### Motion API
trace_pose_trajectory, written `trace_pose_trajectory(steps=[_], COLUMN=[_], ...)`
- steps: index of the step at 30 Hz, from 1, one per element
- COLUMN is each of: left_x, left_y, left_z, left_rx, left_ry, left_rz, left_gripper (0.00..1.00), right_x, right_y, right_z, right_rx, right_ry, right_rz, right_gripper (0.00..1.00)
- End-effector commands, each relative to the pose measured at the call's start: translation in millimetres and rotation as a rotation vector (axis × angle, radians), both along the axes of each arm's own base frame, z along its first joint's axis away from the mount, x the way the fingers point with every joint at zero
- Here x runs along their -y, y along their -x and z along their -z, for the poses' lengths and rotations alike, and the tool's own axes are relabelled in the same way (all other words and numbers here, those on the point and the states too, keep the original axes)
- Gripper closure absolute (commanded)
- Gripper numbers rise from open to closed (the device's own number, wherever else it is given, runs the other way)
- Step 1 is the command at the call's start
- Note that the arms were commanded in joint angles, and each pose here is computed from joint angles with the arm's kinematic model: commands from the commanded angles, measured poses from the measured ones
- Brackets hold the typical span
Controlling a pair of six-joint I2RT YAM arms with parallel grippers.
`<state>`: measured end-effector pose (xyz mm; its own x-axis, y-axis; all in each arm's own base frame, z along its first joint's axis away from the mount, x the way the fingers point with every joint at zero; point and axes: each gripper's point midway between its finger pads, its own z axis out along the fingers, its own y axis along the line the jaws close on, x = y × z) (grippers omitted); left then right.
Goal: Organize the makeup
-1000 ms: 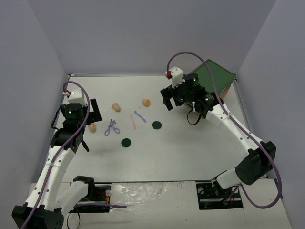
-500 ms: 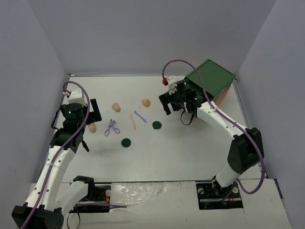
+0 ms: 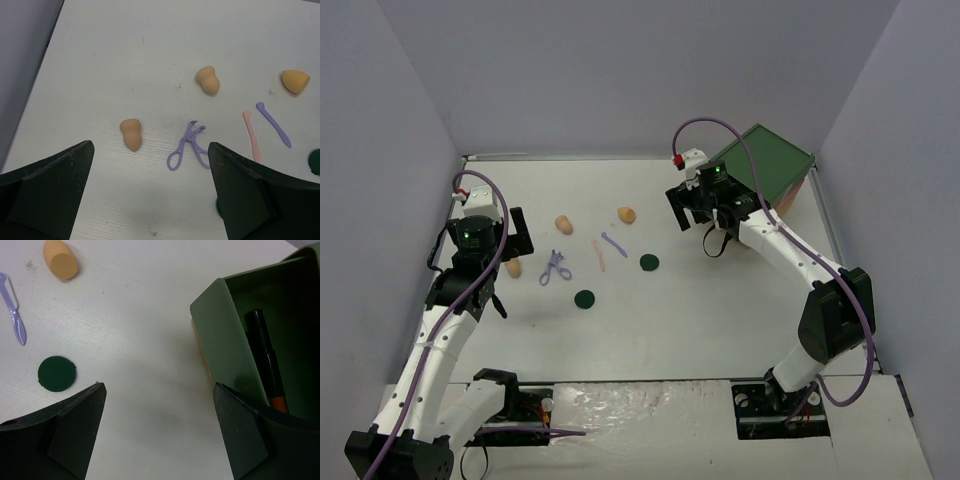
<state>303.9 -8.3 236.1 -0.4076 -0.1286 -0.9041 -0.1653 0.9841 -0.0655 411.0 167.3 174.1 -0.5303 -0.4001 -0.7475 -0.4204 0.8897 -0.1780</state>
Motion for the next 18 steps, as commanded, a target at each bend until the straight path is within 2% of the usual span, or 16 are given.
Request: trace_pose_trajectory(steps=[1,18], left_x=[0,-1], left_y=[-9,-9], left_z=[-22,-21], left_rx=[0.068,0.065], left_ry=[0.012,0.009], left_rz=[-0.003,-0.005], left_gripper=[0.03,0.03], right_x=[22,57], right_y=[-28,-49], right_z=[-26,-32], right_rx=[0.102,0.165], right_ry=[0.016,0.121], right_rz=[0.087,0.238], right_gripper=[0.14,0.11])
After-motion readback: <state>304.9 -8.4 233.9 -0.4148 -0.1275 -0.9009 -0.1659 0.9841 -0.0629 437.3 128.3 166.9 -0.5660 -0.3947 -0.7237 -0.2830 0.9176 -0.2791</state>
